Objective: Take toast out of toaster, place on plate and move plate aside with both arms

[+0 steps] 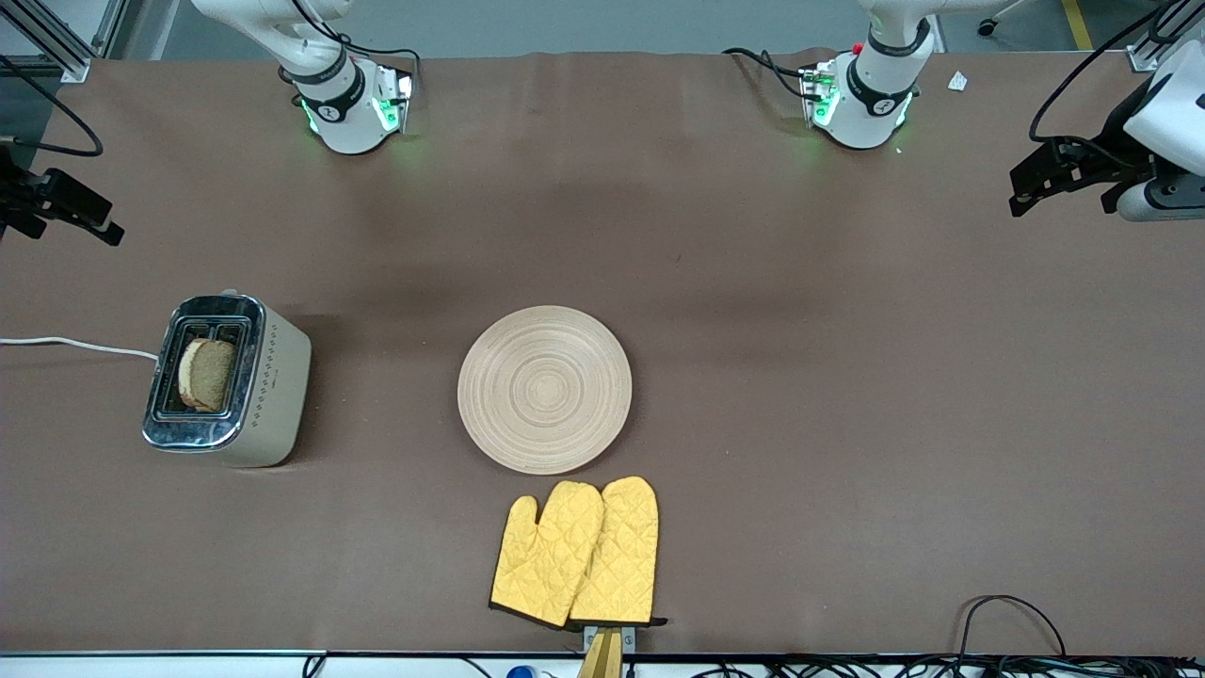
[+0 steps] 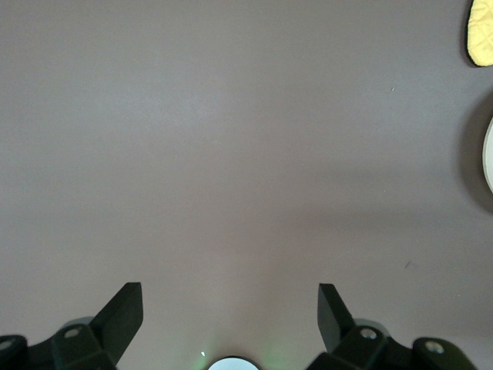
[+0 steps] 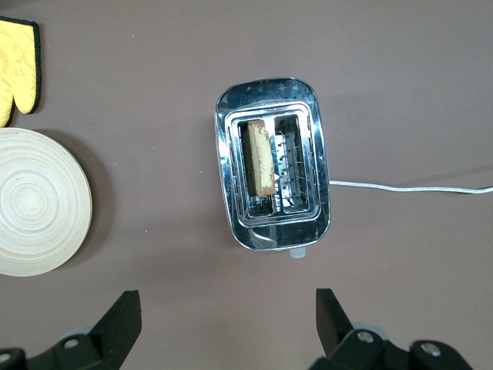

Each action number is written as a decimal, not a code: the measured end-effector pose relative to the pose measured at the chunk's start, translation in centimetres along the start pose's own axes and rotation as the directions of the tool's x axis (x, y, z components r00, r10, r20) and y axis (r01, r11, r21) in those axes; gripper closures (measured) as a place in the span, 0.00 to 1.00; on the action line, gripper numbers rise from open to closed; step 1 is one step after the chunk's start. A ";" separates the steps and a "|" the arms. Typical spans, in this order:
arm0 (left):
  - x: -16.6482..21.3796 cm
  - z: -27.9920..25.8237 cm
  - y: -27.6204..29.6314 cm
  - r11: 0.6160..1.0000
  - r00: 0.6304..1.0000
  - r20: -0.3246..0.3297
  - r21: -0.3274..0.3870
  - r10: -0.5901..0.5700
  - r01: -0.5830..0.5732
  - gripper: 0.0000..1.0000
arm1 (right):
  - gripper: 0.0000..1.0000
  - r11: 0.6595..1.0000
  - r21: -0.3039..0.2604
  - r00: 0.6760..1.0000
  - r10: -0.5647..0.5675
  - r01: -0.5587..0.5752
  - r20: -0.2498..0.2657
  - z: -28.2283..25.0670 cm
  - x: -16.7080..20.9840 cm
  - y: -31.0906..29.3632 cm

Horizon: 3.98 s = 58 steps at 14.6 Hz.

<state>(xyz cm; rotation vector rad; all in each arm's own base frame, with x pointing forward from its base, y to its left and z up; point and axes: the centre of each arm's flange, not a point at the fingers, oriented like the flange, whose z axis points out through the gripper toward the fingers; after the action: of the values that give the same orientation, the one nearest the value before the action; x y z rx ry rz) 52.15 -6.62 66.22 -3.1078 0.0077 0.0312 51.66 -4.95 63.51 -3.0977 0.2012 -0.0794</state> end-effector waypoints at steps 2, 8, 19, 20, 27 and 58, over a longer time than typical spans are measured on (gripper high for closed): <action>0.0 0.0 0.0 1.000 1.000 0.000 0.000 0.000 0.000 0.00 | 0.00 1.000 0.000 1.000 0.000 0.000 -0.001 0.0 0.0 0.0; 0.7 0.0 0.5 1.000 1.000 -0.004 -0.004 0.010 -0.010 0.00 | 0.00 1.000 -0.002 1.000 0.003 -0.003 -0.017 0.8 1.1 0.0; 6.8 8.3 3.1 0.974 0.994 0.109 -0.228 0.031 -0.006 0.00 | 0.00 0.999 -0.049 0.992 0.027 -0.021 0.123 21.2 10.1 0.7; 7.6 9.5 3.4 0.966 0.992 0.121 -0.258 0.031 0.002 0.00 | 0.00 0.998 -0.053 0.990 0.034 -0.027 0.134 22.7 10.4 1.2; 11.5 16.0 6.6 0.928 0.991 0.119 -0.371 0.061 -0.013 0.00 | 0.56 0.998 -0.061 0.986 0.045 -0.035 0.161 25.3 10.9 1.8; 15.4 28.5 13.2 0.731 0.968 0.041 -0.664 0.248 -0.158 0.04 | 0.93 0.950 -0.236 0.966 0.234 -0.203 0.114 31.1 0.2 -41.1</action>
<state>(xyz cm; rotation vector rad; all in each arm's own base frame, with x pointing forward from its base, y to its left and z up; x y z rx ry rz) 66.89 -18.90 37.03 -3.7888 0.4348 0.3070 58.74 36.73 34.08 -3.2573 0.5856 0.1801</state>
